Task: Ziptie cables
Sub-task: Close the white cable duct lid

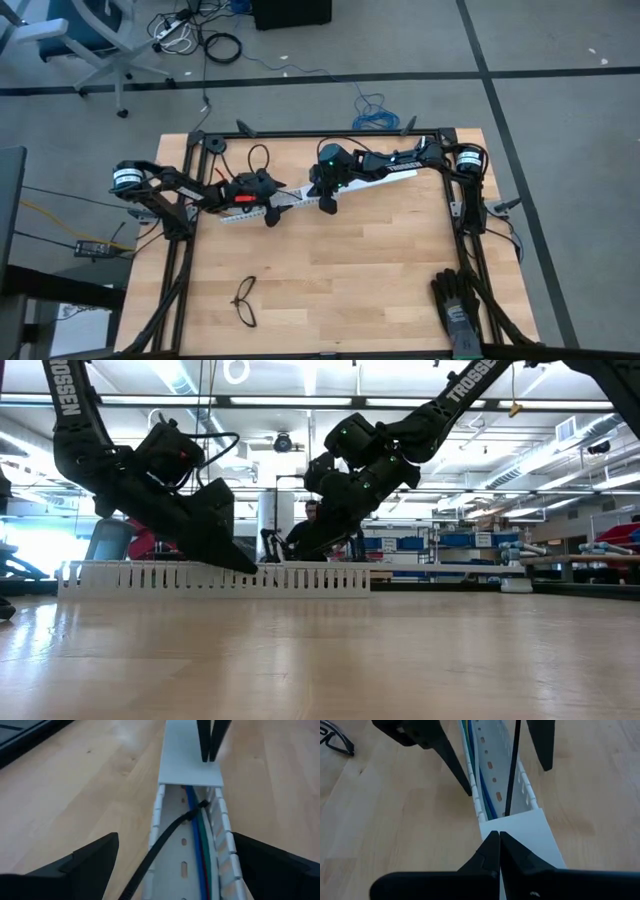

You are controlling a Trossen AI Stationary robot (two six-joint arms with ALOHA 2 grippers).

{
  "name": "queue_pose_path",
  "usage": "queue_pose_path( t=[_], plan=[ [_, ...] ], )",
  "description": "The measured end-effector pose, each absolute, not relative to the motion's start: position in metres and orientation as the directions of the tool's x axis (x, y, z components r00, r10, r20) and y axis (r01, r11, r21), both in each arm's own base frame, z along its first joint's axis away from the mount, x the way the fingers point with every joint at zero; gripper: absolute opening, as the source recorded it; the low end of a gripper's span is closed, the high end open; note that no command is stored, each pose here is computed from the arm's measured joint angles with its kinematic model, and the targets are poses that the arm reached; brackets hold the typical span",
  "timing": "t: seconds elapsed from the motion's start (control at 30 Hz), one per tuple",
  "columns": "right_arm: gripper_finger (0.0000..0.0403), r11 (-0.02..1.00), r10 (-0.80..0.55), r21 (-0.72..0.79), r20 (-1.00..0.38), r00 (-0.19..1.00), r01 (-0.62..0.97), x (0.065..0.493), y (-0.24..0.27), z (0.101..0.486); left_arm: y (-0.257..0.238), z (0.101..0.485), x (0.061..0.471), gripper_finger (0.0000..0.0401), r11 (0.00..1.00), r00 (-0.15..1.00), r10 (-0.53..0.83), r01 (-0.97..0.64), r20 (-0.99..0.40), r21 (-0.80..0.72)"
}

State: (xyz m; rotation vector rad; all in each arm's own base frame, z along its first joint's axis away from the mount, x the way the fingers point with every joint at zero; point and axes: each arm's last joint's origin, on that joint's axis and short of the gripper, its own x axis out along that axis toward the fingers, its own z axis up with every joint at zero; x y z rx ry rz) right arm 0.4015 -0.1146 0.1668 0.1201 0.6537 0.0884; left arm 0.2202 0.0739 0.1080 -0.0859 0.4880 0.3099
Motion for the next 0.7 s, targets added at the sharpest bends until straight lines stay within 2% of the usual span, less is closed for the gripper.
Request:
queue_pose_path(
  t=[0.17, 0.37, 0.5, 0.7],
  plan=[
    [0.0, 0.989, 0.12, 0.138, -0.598, 0.792, -0.045, 0.402, -0.115, 0.167, 0.074, 0.108, 0.22, 0.0388, 0.945, 0.831, 0.288, -0.328, -0.475, 0.0],
    [0.0, 0.99, 0.118, 0.13, -0.589, 0.799, -0.051, 0.402, -0.115, 0.168, 0.075, 0.112, 0.222, 0.0388, 0.929, 0.854, 0.293, -0.361, -0.431, -0.084],
    [0.0, 0.991, 0.115, 0.123, -0.589, 0.8, -0.052, 0.402, -0.117, 0.168, 0.073, 0.113, 0.224, 0.0388, 0.948, 0.872, 0.223, -0.298, -0.436, -0.111],
    [0.0, 0.992, 0.108, 0.122, -0.585, 0.804, -0.045, 0.401, -0.12, 0.168, 0.069, 0.114, 0.232, 0.0387, 0.971, 0.87, 0.195, -0.235, -0.453, -0.034]
  ],
)
